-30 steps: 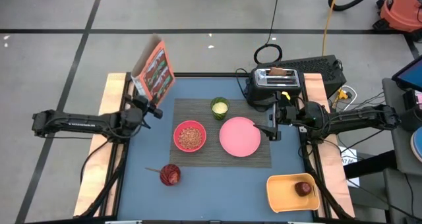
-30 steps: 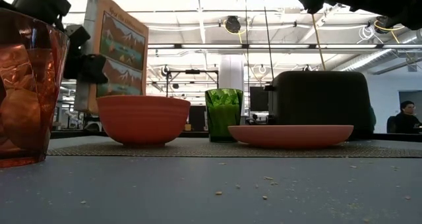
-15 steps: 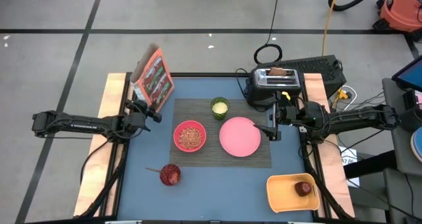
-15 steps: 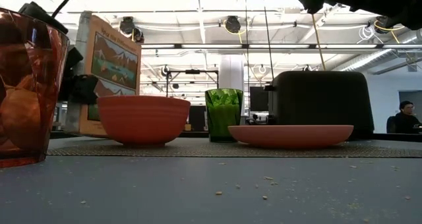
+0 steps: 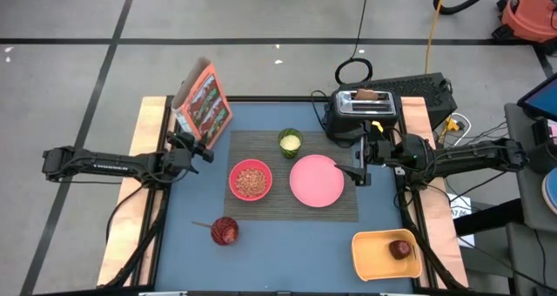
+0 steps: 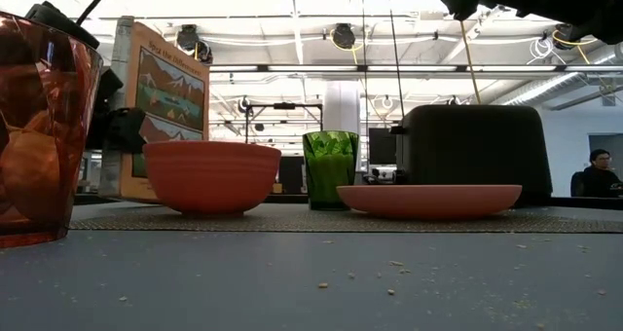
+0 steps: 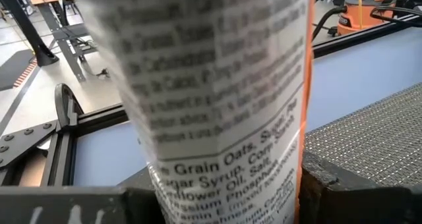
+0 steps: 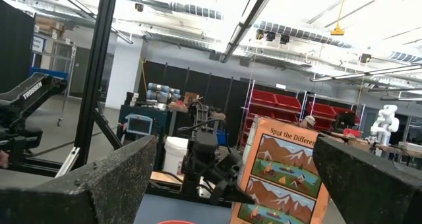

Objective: Arrange a breakfast setting
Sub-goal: Pour the cereal into the red bowl, then put the toasted bread from the toaster onto the pink plate

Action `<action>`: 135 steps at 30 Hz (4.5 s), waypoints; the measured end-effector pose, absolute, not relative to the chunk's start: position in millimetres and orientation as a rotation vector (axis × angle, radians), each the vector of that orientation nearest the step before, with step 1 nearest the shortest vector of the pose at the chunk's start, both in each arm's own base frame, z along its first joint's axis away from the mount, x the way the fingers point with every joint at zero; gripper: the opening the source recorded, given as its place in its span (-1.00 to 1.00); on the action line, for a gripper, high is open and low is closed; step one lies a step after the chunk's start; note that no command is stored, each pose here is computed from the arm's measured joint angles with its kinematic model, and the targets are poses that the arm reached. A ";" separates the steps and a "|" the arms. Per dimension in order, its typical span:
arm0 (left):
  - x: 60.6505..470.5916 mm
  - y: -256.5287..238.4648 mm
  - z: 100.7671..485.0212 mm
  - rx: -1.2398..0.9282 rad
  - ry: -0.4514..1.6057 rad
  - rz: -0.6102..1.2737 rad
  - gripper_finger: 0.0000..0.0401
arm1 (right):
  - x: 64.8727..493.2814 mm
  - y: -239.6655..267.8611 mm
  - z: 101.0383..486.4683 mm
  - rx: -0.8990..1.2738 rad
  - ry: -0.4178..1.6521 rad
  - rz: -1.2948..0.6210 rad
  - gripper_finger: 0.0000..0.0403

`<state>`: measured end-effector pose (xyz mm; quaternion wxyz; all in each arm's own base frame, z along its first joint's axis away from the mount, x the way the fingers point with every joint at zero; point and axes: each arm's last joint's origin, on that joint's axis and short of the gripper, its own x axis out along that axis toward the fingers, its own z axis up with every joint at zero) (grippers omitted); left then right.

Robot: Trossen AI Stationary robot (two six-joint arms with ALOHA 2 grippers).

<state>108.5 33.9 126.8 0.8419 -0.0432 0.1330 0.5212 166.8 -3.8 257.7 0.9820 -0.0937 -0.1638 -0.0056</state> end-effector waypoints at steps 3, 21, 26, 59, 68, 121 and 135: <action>108.5 33.9 126.7 -0.102 0.274 1.103 -0.15 | 166.8 -3.8 257.6 -0.189 -0.329 -0.011 0.96; 108.7 33.9 126.9 -0.116 0.265 1.104 0.68 | 166.8 -3.8 257.6 -0.189 -0.329 -0.011 0.96; 108.6 33.9 126.8 -0.115 0.265 1.105 0.87 | 166.8 -3.8 257.6 -0.189 -0.329 -0.011 0.96; 114.2 36.3 154.3 -0.044 0.060 1.196 0.97 | 166.8 -3.8 257.6 -0.189 -0.329 -0.011 0.96; 114.4 36.5 176.3 0.019 -0.055 1.198 0.97 | 166.8 -3.8 257.6 -0.189 -0.329 -0.011 0.96; 88.5 32.0 250.2 0.054 -0.588 1.171 0.97 | 166.8 -3.8 257.6 -0.189 -0.329 -0.011 0.96; 83.9 31.4 301.7 0.078 -0.665 1.223 0.97 | 166.8 -3.8 257.6 -0.189 -0.329 -0.011 0.96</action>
